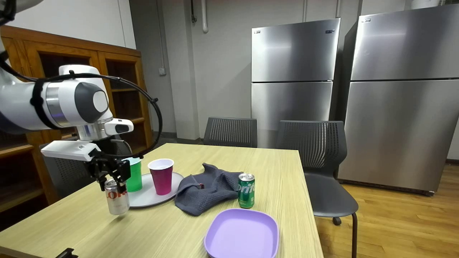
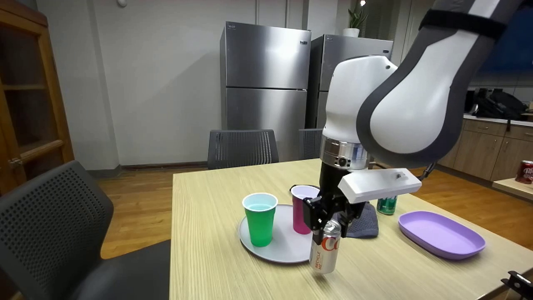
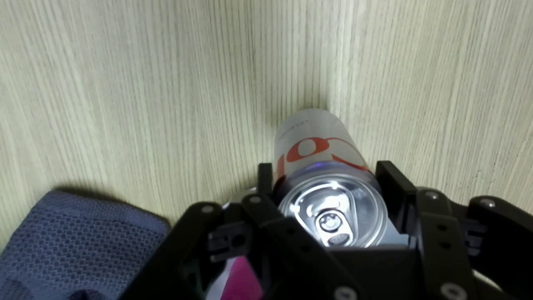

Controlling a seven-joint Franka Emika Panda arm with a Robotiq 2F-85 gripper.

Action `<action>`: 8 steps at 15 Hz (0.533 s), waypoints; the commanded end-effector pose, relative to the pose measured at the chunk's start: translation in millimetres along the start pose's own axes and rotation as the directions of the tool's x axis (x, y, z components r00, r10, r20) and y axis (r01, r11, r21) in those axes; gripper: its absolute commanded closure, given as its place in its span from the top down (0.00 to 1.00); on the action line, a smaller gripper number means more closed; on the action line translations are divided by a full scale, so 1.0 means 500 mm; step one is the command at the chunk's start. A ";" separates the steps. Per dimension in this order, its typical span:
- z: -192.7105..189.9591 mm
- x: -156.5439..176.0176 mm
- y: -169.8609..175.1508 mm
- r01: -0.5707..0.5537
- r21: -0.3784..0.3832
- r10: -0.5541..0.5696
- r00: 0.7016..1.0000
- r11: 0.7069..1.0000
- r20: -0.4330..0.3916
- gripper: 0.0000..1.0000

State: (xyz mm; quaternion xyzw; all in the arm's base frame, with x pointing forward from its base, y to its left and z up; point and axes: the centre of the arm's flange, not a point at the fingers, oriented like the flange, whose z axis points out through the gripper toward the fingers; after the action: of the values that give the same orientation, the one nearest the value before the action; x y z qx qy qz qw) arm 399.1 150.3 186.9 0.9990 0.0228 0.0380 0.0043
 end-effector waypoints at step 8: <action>-0.135 0.018 0.085 -0.057 0.009 0.057 0.998 0.998 -0.001 0.38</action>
State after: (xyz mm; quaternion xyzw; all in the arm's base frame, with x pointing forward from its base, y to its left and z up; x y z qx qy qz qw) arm 406.6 126.8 227.1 0.9994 0.0024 0.0344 -0.0033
